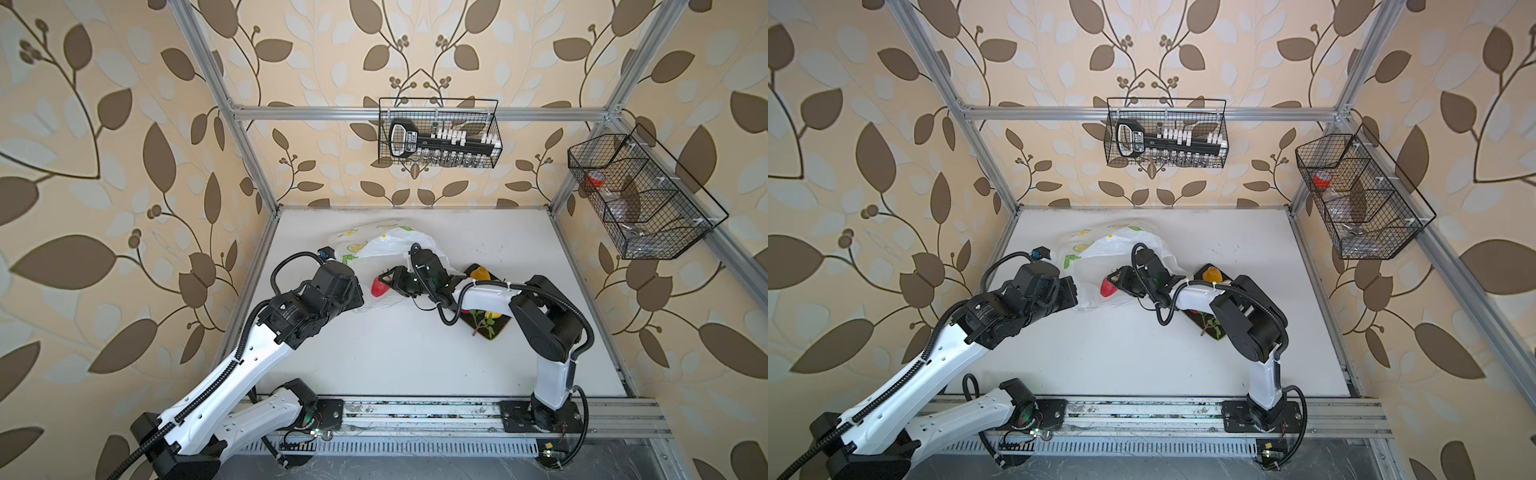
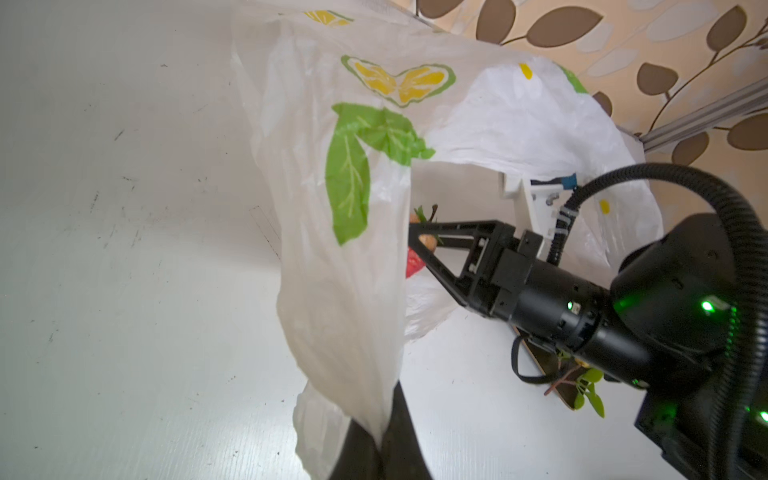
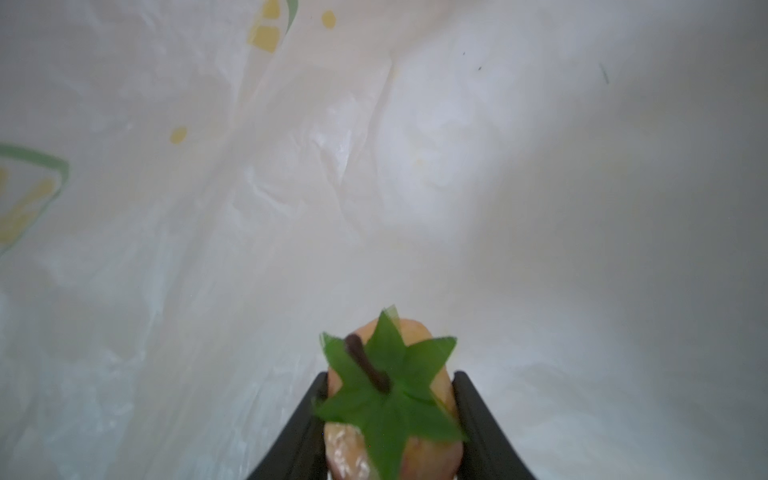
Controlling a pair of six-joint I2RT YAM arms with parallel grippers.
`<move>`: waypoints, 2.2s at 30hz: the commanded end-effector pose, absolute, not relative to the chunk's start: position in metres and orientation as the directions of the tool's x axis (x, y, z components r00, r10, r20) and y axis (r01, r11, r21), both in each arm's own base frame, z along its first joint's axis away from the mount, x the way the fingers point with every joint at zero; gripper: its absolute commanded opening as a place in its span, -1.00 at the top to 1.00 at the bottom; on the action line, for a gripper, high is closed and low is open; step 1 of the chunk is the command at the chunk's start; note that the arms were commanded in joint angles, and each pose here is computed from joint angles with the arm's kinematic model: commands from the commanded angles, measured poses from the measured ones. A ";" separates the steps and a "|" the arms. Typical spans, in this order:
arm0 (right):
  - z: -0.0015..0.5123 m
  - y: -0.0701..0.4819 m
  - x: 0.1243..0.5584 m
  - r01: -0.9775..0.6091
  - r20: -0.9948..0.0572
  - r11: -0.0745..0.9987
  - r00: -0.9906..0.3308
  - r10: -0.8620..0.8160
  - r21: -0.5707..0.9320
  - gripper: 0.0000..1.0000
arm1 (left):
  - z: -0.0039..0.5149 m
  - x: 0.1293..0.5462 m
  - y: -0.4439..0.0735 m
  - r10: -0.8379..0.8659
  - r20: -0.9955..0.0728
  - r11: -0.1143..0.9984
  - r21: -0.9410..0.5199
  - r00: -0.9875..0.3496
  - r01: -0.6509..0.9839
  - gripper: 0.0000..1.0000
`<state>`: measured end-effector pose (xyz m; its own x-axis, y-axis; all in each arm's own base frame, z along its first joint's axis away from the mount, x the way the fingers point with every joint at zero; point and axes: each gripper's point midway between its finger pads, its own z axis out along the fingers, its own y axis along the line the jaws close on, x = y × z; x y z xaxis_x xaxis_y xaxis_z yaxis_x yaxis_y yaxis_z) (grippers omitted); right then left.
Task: Take the fake fruits out of the plastic bag
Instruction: 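Pull the strawberry out of the bag and carry it over the mat, then set the strawberry on the mat with the right gripper while the left releases the bag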
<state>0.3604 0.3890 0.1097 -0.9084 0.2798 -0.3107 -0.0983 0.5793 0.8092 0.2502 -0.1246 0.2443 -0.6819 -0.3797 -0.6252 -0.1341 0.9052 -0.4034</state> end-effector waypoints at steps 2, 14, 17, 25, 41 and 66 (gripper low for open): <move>0.121 0.384 0.326 -0.224 -0.336 0.583 -0.938 0.088 0.781 0.47 | 0.270 0.273 -0.117 -0.457 -0.685 0.882 -0.432 -0.567 -0.188 1.00; 0.164 0.354 0.261 -0.452 -0.444 0.573 -0.881 -0.166 0.684 0.45 | 0.265 0.277 -0.101 -0.492 -0.698 0.871 -0.400 -0.520 -0.287 1.00; 0.174 0.342 0.246 -0.488 -0.475 0.592 -0.859 -0.193 0.642 0.44 | 0.266 0.276 -0.098 -0.483 -0.707 0.876 -0.387 -0.517 -0.288 1.00; 0.191 0.266 0.238 -0.398 -0.551 0.762 -0.832 -0.065 0.511 0.44 | 0.264 0.269 -0.086 -0.480 -0.721 0.876 -0.364 -0.500 -0.317 1.00; 0.185 0.049 0.324 0.239 -0.602 0.886 -0.661 0.448 0.397 0.46 | 0.253 0.252 -0.084 -0.457 -0.697 0.889 -0.359 -0.552 -0.284 1.00; 0.101 0.031 0.331 0.340 -0.462 0.861 -0.737 0.494 0.378 -0.23 | 0.224 0.222 -0.082 -0.409 -0.618 0.912 -0.312 -0.671 -0.268 -0.46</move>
